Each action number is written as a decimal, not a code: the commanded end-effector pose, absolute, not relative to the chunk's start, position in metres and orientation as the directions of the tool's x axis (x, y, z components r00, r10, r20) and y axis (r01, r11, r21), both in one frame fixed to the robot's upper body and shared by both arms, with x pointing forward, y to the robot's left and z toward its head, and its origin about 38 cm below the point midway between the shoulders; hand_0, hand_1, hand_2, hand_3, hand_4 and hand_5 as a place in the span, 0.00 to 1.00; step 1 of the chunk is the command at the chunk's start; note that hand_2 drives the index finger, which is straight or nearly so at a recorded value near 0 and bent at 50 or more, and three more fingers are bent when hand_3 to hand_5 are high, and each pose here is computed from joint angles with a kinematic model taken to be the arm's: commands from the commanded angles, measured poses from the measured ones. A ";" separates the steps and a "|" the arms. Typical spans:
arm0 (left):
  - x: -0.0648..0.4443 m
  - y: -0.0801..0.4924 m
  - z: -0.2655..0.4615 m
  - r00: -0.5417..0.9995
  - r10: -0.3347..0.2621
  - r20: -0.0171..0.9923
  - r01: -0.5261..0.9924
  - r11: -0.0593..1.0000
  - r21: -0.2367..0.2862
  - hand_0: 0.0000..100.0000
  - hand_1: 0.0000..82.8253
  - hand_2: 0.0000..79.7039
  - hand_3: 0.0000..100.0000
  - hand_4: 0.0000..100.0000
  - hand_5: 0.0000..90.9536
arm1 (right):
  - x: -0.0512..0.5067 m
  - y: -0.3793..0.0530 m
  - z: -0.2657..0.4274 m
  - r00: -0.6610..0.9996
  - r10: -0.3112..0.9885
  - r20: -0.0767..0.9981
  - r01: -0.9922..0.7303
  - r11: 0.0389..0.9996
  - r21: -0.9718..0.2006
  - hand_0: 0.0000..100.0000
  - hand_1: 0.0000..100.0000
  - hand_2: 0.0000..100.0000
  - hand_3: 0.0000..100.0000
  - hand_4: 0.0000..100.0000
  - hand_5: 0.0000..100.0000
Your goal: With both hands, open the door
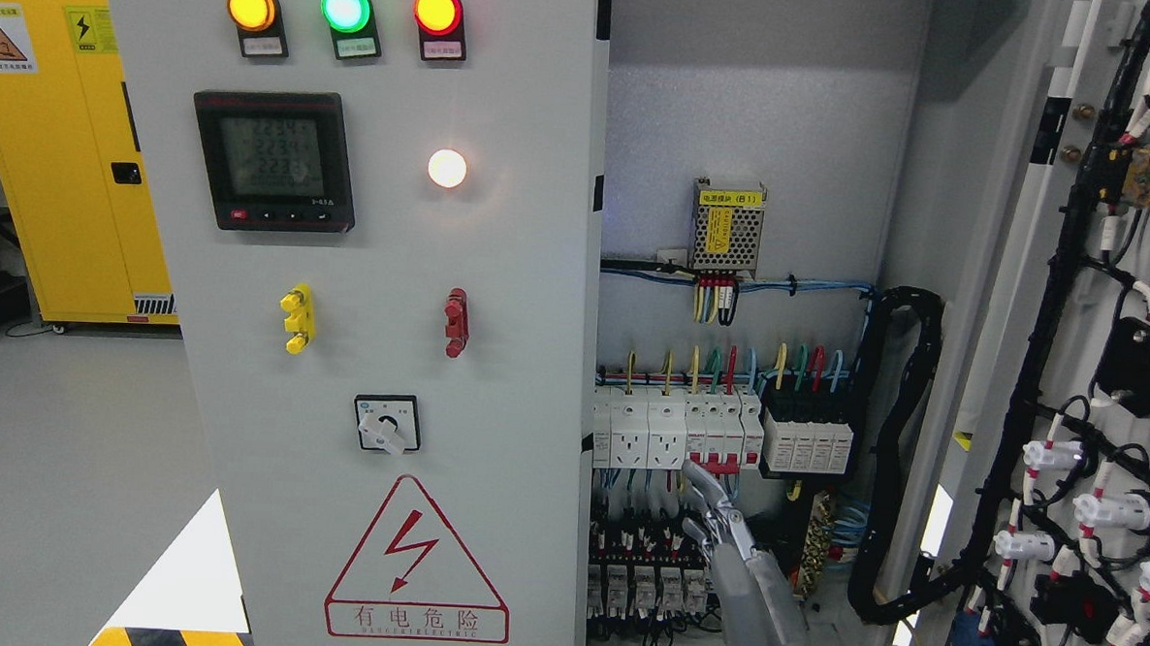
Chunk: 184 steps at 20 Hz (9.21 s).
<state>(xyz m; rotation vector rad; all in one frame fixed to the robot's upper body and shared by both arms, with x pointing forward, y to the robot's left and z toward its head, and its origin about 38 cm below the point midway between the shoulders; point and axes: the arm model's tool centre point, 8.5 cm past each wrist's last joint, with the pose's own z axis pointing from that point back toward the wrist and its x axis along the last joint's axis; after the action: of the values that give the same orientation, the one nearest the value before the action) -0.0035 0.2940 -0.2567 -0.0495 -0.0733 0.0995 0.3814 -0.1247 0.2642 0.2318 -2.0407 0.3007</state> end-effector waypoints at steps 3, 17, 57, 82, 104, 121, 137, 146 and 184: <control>-0.004 0.284 -0.258 0.993 0.102 0.064 -0.098 0.993 -0.064 0.00 0.00 0.00 0.00 0.00 0.00 | 0.437 -0.097 0.294 -0.446 -0.039 0.894 -0.315 0.942 -0.116 0.22 0.01 0.00 0.00 0.00 0.00; -0.003 0.283 -0.258 0.992 0.105 0.073 -0.101 0.993 -0.067 0.00 0.00 0.00 0.00 0.00 0.00 | 0.495 -0.117 0.303 -0.316 -0.075 0.946 -0.305 0.952 -0.027 0.22 0.01 0.00 0.00 0.00 0.00; -0.003 0.283 -0.258 0.991 0.110 0.071 -0.106 0.992 -0.067 0.00 0.00 0.00 0.00 0.00 0.00 | 0.520 -0.114 0.346 -0.125 -0.310 0.942 -0.698 0.703 0.139 0.22 0.01 0.00 0.00 0.00 0.00; -0.004 0.283 -0.258 0.991 0.110 0.071 -0.105 0.992 -0.068 0.00 0.00 0.00 0.00 0.00 0.00 | 0.521 -0.106 0.354 -0.066 -0.358 0.931 -0.840 0.524 0.142 0.22 0.01 0.00 0.00 0.00 0.00; 0.031 0.234 -0.261 0.987 0.112 0.117 -0.094 0.984 -0.148 0.00 0.00 0.00 0.00 0.00 0.00 | 0.426 -0.067 0.317 -0.099 -0.292 0.951 -0.948 0.318 -0.001 0.22 0.01 0.00 0.00 0.00 0.00; 0.036 0.235 -0.260 0.986 0.111 0.125 -0.093 0.985 -0.147 0.00 0.00 0.00 0.00 0.00 0.00 | 0.355 0.044 0.259 0.048 -0.184 0.982 -0.998 0.029 0.054 0.22 0.01 0.00 0.00 0.00 0.00; 0.035 0.235 -0.260 0.986 0.110 0.123 -0.092 0.985 -0.146 0.00 0.00 0.00 0.00 0.00 0.00 | 0.319 0.094 0.254 -0.042 -0.082 0.996 -0.997 -0.067 -0.047 0.22 0.01 0.00 0.00 0.00 0.00; 0.035 0.235 -0.260 0.986 0.111 0.123 -0.093 0.985 -0.147 0.00 0.00 0.00 0.00 0.00 0.00 | 0.319 0.104 0.265 -0.079 -0.071 0.994 -0.994 -0.075 -0.085 0.22 0.01 0.00 0.00 0.00 0.00; 0.035 0.235 -0.260 0.986 0.111 0.123 -0.093 0.985 -0.147 0.00 0.00 0.00 0.00 0.00 0.00 | 0.280 -0.204 0.158 -0.136 -0.151 0.979 -0.561 0.826 0.050 0.22 0.01 0.00 0.00 0.00 0.00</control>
<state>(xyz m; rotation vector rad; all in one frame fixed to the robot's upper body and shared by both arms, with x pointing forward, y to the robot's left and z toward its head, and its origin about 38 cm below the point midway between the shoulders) 0.0352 0.2431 -0.2602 -0.1279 -0.1324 0.1025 0.3121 -0.1168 0.1519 0.7857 -1.5976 0.4357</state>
